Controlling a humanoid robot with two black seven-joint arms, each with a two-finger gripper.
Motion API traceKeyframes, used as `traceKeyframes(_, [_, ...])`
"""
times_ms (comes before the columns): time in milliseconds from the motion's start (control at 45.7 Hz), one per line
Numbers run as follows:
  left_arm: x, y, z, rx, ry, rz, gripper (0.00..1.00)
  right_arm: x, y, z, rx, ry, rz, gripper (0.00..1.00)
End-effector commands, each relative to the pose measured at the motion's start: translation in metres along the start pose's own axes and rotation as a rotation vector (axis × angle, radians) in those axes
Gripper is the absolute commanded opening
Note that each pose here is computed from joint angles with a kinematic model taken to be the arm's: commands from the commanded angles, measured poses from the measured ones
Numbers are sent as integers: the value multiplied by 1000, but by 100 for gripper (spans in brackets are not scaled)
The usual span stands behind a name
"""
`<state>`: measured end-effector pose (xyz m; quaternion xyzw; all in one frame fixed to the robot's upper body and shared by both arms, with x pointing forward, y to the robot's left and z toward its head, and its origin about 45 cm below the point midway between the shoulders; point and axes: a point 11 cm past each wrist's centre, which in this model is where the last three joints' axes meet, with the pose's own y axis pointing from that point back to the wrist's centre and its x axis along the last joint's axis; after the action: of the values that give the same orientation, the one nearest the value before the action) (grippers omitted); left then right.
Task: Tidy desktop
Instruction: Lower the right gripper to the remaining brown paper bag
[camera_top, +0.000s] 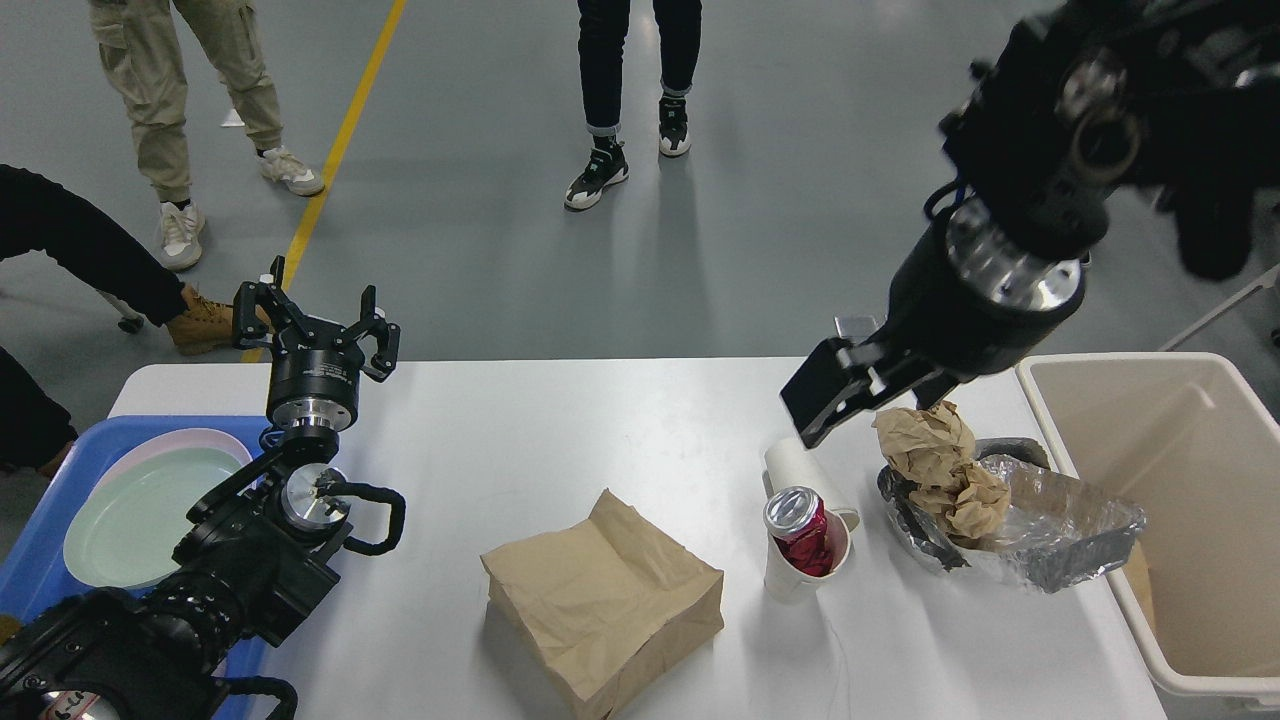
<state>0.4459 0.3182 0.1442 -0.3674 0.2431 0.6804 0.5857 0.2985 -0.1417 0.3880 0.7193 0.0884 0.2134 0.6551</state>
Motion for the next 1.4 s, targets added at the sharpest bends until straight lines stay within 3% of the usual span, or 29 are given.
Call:
traceKeyframes(0, [0, 0, 0, 0, 0, 0, 96, -2, -15, -38, 70, 68, -10, 100])
traceKeyframes(219, [0, 0, 0, 0, 0, 0, 96, 8, -32, -68, 175, -1, -40, 100])
traceKeyframes(657, [0, 0, 0, 0, 0, 0, 96, -5, -119, -23, 336, -471, -186, 97])
traceKeyframes(941, [0, 0, 0, 0, 0, 0, 96, -37, -161, -14, 347, -660, -280, 93])
traceKeyframes(1138, [0, 0, 0, 0, 0, 0, 96, -47, -187, -8, 342, -725, -272, 100])
traceKeyframes(1379, [0, 0, 0, 0, 0, 0, 96, -45, -217, -2, 335, -764, -258, 100])
